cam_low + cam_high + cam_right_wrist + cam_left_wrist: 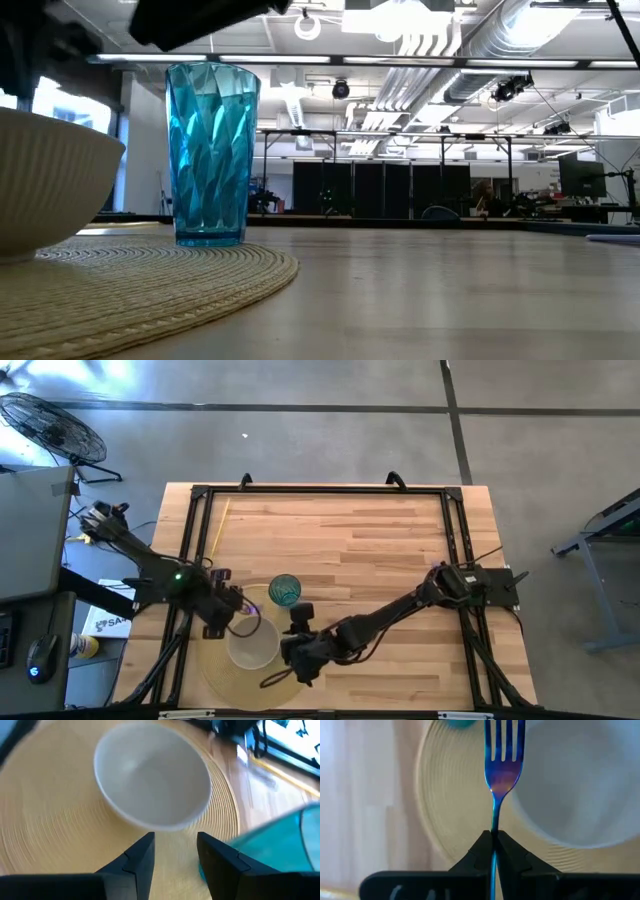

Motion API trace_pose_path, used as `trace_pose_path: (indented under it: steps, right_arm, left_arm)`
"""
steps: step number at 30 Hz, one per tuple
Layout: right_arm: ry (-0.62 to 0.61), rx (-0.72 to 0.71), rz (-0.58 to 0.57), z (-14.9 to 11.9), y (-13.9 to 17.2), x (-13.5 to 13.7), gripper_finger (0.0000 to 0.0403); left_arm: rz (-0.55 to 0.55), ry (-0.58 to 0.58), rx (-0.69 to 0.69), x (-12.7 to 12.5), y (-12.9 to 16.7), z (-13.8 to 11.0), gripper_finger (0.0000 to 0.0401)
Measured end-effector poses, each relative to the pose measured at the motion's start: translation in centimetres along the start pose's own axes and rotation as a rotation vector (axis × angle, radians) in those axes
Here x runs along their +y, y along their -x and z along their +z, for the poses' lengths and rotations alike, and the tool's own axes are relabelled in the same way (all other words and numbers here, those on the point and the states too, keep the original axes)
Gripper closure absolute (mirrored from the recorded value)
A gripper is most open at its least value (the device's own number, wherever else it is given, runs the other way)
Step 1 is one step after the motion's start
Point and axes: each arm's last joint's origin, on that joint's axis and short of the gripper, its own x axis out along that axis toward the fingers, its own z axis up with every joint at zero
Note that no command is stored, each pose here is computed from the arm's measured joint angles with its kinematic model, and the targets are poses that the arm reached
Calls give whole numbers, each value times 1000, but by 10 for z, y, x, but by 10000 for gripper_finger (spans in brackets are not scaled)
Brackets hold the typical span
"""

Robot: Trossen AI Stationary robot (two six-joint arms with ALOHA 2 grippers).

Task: Pick & Place Utensil
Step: Put the blue fork into the white bowl

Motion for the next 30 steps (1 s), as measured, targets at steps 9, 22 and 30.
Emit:
trace_pose_path:
  steps: [9, 22, 30]
  right_arm:
    - [-60, 131, -116, -12, 39, 13, 262]
    - [-89, 90, -206, -15, 68, 36, 264]
    - [-111, 83, -207, -15, 69, 37, 265]
  left_arm:
    - [-137, -40, -140, -43, 16, 14, 397]
    - [-86, -97, 153, -81, -28, 30, 397]
    - [-37, -109, 180, -87, -45, 35, 397]
